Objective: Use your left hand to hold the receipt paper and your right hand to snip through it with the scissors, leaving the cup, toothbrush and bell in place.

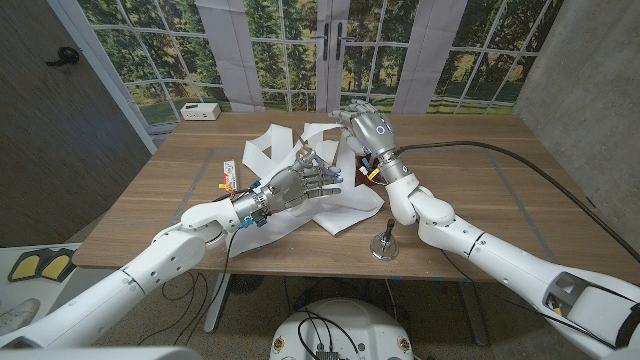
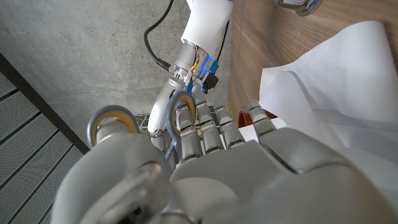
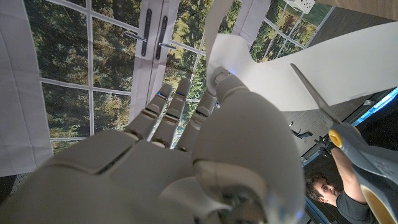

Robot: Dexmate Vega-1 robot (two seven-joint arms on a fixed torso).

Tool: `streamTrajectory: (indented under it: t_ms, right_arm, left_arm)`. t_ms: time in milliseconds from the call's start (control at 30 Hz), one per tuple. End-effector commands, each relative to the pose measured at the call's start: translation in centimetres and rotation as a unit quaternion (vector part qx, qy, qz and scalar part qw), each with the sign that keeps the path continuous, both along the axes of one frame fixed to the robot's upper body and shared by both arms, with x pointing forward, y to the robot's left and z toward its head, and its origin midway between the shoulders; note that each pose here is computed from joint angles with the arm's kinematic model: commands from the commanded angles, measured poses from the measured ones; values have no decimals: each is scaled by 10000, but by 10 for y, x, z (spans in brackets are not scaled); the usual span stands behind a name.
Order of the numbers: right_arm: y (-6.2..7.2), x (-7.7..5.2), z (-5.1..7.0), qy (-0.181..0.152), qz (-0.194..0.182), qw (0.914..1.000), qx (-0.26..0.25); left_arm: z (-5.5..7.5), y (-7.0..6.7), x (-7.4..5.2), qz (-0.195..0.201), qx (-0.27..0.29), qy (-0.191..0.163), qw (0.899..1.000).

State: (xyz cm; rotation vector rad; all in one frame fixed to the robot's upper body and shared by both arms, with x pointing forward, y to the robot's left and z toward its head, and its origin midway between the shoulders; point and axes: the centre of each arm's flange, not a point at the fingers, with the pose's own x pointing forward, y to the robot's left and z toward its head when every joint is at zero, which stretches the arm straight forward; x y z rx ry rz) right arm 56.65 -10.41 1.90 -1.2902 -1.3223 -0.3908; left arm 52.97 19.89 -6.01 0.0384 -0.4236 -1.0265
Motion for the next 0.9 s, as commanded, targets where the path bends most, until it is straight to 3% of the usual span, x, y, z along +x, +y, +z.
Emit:
streamTrajectory:
  t_ms: [33, 900]
  right_arm:
    - [-1, -2, 1, -30, -11, 10000, 4]
    - [-1, -1, 2, -25, -36, 10000, -10]
  left_arm:
    - [1, -2, -1, 4, 29, -19, 10000]
    - [0, 0, 0, 29, -75, 36, 10000]
